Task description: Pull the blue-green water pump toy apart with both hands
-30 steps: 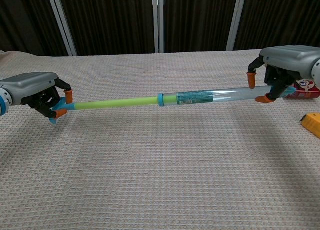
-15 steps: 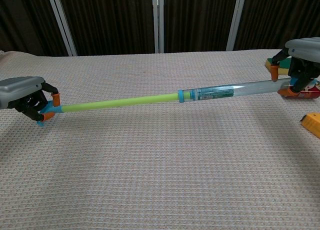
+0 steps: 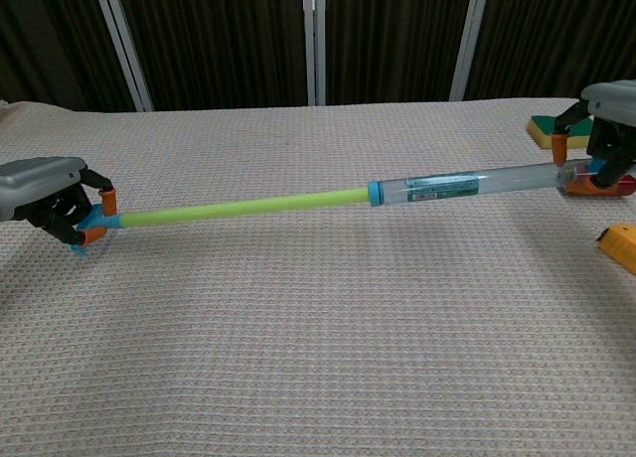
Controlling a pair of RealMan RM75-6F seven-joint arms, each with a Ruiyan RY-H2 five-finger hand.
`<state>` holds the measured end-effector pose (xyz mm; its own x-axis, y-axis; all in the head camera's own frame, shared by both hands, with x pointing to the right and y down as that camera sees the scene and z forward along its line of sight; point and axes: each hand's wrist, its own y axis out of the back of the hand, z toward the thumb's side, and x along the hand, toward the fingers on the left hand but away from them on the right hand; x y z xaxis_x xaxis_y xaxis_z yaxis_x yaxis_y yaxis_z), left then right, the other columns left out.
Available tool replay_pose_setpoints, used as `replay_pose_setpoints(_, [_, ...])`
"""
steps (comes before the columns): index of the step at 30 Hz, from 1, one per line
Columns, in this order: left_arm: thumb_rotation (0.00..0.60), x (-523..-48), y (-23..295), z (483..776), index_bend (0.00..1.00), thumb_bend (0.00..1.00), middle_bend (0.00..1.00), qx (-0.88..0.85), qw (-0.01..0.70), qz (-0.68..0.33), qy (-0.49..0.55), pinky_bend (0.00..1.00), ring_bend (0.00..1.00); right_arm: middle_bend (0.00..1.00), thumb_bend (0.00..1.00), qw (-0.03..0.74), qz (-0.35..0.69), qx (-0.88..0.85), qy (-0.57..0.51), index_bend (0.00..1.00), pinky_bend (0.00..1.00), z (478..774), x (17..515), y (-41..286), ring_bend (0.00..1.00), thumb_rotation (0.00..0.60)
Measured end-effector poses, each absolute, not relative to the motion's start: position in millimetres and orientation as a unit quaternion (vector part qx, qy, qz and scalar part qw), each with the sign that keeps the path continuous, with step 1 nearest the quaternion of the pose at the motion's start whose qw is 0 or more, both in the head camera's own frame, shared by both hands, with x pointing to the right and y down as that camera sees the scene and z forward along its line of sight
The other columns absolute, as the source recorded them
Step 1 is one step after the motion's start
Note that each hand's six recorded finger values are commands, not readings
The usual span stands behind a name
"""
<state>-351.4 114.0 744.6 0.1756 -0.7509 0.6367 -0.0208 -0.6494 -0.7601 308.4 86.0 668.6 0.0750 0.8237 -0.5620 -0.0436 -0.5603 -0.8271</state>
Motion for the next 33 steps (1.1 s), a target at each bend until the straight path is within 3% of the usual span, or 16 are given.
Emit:
replay_pose_setpoints(1, [0.600,-351,114,745,0.69,0.54,0.84,-0.699,0.315,-0.579,0.276,1.00,0.82,1.00,0.36,0.357,0.608,-0.640,-0.304,0.56,1.00,669,309,86,1.00,0.600])
replay_pose_setpoints(2, [0.600,-351,114,744,0.59,0.52,0.84,-0.700,0.316,-0.578,0.277,1.00,0.82,1.00,0.30,0.357,0.609,-0.640,-0.304,0.45,1.00,669,310,86,1.00,0.600])
replay_pose_setpoints(4, [0.600,-349,115,744,0.32,0.42,0.84,-0.701,0.316,-0.575,0.278,1.00,0.82,1.00,0.12,0.356,0.608,-0.641,-0.304,0.19,1.00,669,310,87,1.00,0.600])
replay_pose_setpoints(5, [0.600,-349,115,744,0.16,0.32,0.84,-0.702,0.316,-0.575,0.278,1.00,0.82,1.00,0.04,0.355,0.607,-0.643,-0.304,0.08,1.00,669,310,87,1.00,0.600])
replay_pose_setpoints(6, [0.600,-348,116,745,0.06,0.22,0.84,-0.703,0.317,-0.573,0.277,1.00,0.82,1.00,0.01,0.354,0.607,-0.644,-0.304,0.03,1.00,670,309,88,1.00,0.600])
replay_pose_setpoints(8, [0.600,-347,117,745,0.00,0.11,0.84,-0.706,0.315,-0.571,0.276,1.00,0.82,1.00,0.00,0.353,0.606,-0.647,-0.300,0.00,1.00,670,309,89,1.00,0.600])
replay_pose_setpoints(10, [0.600,-346,117,744,0.00,0.06,0.82,-0.708,0.315,-0.568,0.277,1.00,0.82,1.00,0.00,0.355,0.604,-0.648,-0.298,0.00,1.00,670,309,90,1.00,0.600])
replay_pose_setpoints(17, [0.600,-347,114,734,0.00,0.05,0.76,-0.711,0.315,-0.553,0.299,1.00,0.82,0.99,0.00,0.356,0.597,-0.651,-0.306,0.00,1.00,664,310,93,1.00,0.600])
replay_pose_setpoints(19, [0.600,-348,112,727,0.00,0.04,0.64,-0.710,0.315,-0.547,0.311,0.92,0.73,0.92,0.00,0.359,0.592,-0.651,-0.313,0.00,1.00,658,311,94,0.97,0.600])
replay_pose_setpoints(20, [0.600,-349,112,723,0.00,0.04,0.56,-0.710,0.316,-0.543,0.317,0.85,0.67,0.84,0.00,0.360,0.588,-0.650,-0.318,0.00,0.95,655,312,94,0.91,0.600])
replay_pose_setpoints(22, [0.600,-352,110,711,0.00,0.01,0.26,-0.708,0.319,-0.533,0.335,0.49,0.38,0.65,0.00,0.366,0.578,-0.650,-0.331,0.00,0.77,645,314,96,0.74,0.600])
replay_pose_setpoints(24, [0.600,-356,109,697,0.00,0.00,0.06,-0.705,0.325,-0.521,0.355,0.18,0.12,0.36,0.00,0.373,0.566,-0.650,-0.343,0.00,0.45,636,318,98,0.44,0.600])
replay_pose_setpoints(25, [0.600,-359,110,689,0.00,0.00,0.01,-0.703,0.328,-0.516,0.364,0.07,0.04,0.27,0.00,0.379,0.557,-0.650,-0.352,0.00,0.35,629,321,101,0.34,0.600])
replay_pose_setpoints(26, [0.600,-362,111,682,0.00,0.00,0.00,-0.700,0.331,-0.511,0.372,0.03,0.01,0.16,0.00,0.385,0.550,-0.649,-0.359,0.00,0.21,623,324,102,0.19,0.600])
replay_pose_setpoints(28, [0.600,-369,116,663,0.00,0.00,0.00,-0.695,0.337,-0.502,0.390,0.00,0.00,0.03,0.00,0.399,0.531,-0.646,-0.375,0.00,0.05,609,332,109,0.04,0.600])
replay_pose_setpoints(33, [0.600,-389,137,615,0.00,0.00,0.00,-0.679,0.348,-0.495,0.416,0.00,0.00,0.00,0.00,0.423,0.500,-0.637,-0.408,0.00,0.00,577,362,135,0.00,0.600])
